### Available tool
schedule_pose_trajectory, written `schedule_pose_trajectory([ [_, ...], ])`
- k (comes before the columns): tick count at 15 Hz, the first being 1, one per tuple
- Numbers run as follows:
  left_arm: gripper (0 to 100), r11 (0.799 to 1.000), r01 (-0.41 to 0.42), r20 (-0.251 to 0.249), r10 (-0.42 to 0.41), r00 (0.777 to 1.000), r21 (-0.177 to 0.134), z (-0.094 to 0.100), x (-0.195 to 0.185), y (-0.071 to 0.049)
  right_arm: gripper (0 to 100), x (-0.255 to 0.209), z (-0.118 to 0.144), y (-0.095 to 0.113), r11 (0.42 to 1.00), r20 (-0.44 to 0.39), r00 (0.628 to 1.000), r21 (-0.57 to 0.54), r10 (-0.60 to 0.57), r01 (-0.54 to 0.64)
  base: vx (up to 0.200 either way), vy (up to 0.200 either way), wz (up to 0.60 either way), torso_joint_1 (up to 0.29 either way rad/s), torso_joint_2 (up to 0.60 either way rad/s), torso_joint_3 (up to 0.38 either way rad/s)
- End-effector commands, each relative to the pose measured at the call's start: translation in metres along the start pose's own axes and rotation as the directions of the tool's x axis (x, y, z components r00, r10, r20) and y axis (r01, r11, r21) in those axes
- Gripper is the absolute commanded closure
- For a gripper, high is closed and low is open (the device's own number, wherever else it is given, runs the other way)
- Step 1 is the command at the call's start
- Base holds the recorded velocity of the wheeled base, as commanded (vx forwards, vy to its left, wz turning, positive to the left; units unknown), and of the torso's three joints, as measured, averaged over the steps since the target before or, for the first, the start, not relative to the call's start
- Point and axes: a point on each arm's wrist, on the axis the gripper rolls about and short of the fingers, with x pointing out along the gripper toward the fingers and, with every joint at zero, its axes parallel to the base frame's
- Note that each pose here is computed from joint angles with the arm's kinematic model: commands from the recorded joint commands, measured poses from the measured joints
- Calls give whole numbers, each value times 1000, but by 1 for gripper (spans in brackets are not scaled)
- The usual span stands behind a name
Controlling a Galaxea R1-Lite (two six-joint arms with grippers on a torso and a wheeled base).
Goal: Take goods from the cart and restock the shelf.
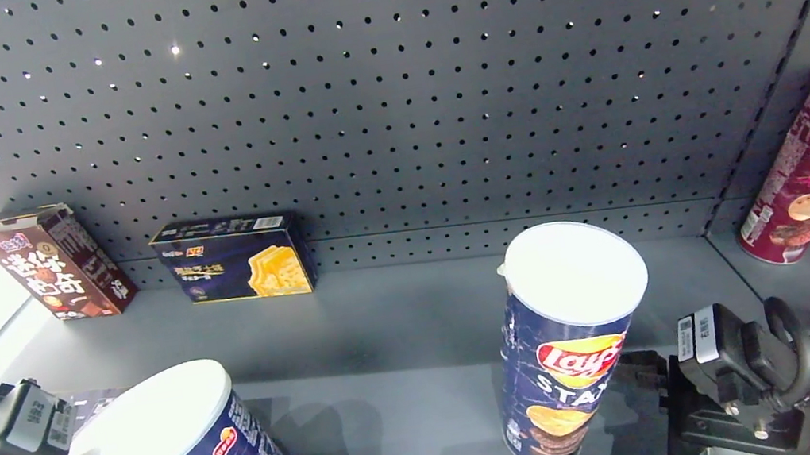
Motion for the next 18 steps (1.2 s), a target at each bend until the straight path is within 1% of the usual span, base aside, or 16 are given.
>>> schedule_pose_trajectory([
  [1, 100, 1000, 0, 0, 0, 1000, 0, 0, 0, 0, 0, 0, -1, 3, 1000, -5, 1000, -7, 15, -15, 0, 0, 0, 0, 0, 0],
  [5, 100, 1000, 1, -5, -1, 1000, -3, -3, 0, 0, 0, -4, -6, 5, 999, -26, 999, -24, 21, -22, 0, 0, 0, 0, 0, 0],
  [9, 100, 1000, 0, -4, 0, 1000, -2, -3, -1, -1, 0, -17, -9, 7, 1000, -26, 1000, -24, 15, -16, 0, 0, 0, 0, 0, 0],
  [14, 100, 1000, 2, -1, -2, 1000, 2, -2, -1, -1, 0, -47, 3, 2, 998, 66, 997, -33, -42, 44, 0, 0, 0, 0, 0, 0],
  [16, 100, 1000, 2, 4, -3, 1000, 6, -1, -1, -1, 0, -62, 4, -4, 994, 96, 990, -30, -103, 106, 0, 0, 0, 0, 0, 0],
  [18, 100, 1000, 1, 5, -1, 1000, 8, -1, -1, -1, 0, -74, 5, -6, 989, 125, 983, -46, -132, 139, 0, 0, 0, 0, 0, 0],
])
